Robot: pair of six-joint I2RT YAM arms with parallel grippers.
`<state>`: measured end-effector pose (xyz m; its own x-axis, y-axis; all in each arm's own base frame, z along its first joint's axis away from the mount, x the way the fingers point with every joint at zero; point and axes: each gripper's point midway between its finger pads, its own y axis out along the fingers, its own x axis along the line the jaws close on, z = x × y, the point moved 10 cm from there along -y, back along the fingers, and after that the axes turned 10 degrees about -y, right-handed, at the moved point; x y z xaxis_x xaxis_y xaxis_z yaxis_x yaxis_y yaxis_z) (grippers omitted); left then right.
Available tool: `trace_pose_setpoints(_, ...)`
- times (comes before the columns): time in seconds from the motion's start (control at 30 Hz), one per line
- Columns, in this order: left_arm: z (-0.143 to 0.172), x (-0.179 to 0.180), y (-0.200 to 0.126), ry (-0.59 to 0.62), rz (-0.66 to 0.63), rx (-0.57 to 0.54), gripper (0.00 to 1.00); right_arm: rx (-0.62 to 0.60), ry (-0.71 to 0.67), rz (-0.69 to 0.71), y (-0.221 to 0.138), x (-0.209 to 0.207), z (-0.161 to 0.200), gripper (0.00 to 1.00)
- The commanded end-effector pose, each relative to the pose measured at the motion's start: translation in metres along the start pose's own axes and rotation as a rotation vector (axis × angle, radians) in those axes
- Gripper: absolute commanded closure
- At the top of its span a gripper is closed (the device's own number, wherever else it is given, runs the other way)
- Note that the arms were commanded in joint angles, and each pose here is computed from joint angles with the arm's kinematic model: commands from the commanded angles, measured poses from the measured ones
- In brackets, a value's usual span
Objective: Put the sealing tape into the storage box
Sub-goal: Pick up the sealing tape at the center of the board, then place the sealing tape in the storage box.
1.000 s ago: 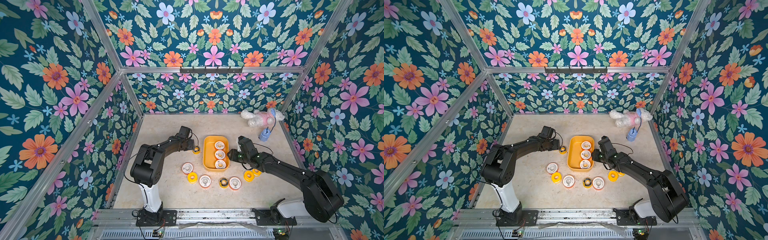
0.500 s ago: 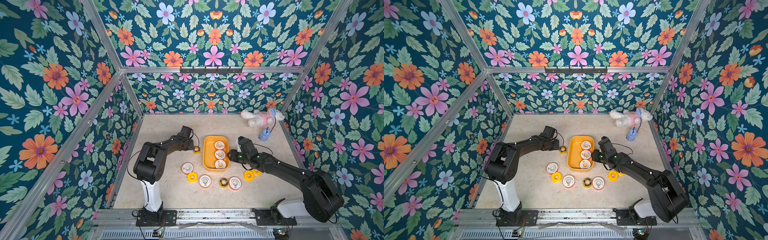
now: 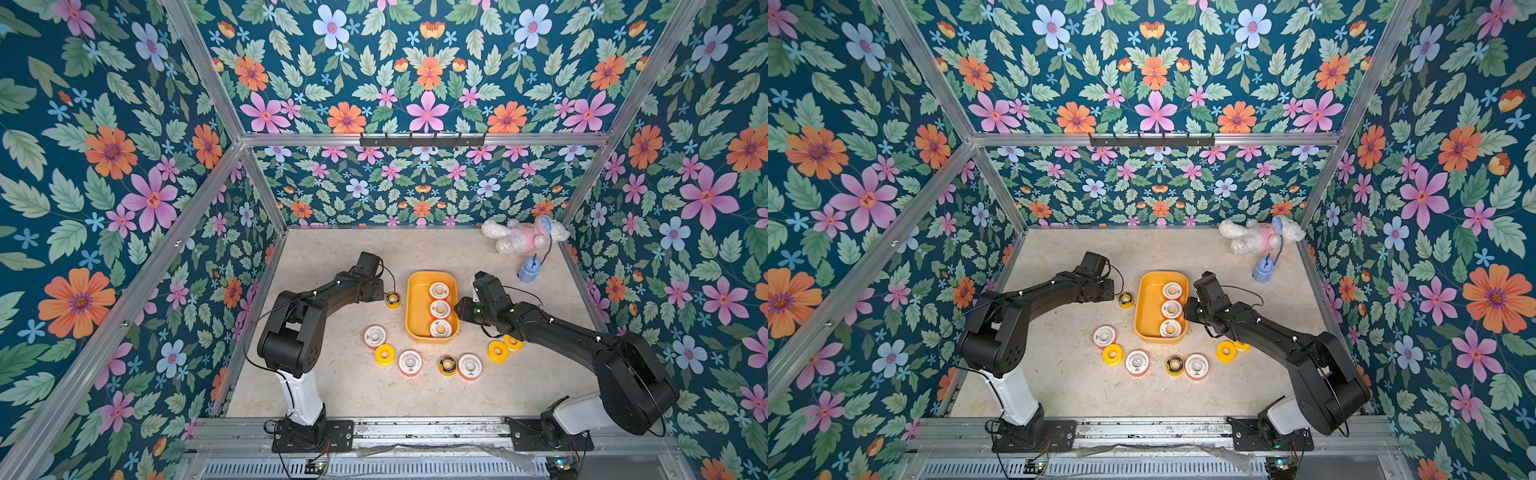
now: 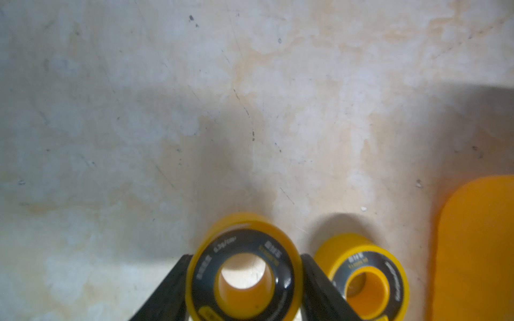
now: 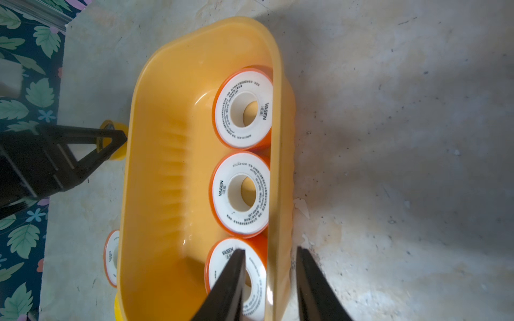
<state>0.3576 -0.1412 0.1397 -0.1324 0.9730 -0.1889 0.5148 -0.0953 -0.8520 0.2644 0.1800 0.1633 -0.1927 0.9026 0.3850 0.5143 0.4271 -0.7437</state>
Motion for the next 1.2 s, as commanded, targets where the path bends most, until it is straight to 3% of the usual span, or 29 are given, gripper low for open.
trace_pose_setpoints(0.0, -0.001, -0.004, -0.014, -0.012, 0.033, -0.006, 0.49, -0.020, 0.006, 0.035, 0.004, -0.001, -0.005, 0.67)
trace_pose_setpoints(0.27, 0.001, -0.032, -0.045, 0.033, 0.119, -0.027, 0.49, -0.012, 0.009, 0.060, 0.013, -0.001, -0.007, 0.76)
trace_pose_setpoints(0.5, 0.005, -0.078, -0.063, 0.136, 0.191, -0.039, 0.49, 0.004, 0.005, 0.048, 0.017, -0.001, -0.006, 0.82)
trace_pose_setpoints(0.83, 0.022, -0.128, -0.057, 0.272, 0.252, 0.007, 0.49, 0.011, 0.007, 0.045, 0.018, -0.001, -0.005, 0.86)
trace_pose_setpoints(1.17, 0.029, -0.139, -0.034, 0.324, 0.178, 0.037, 0.50, 0.014, 0.009, 0.045, 0.019, -0.002, -0.004, 0.86)
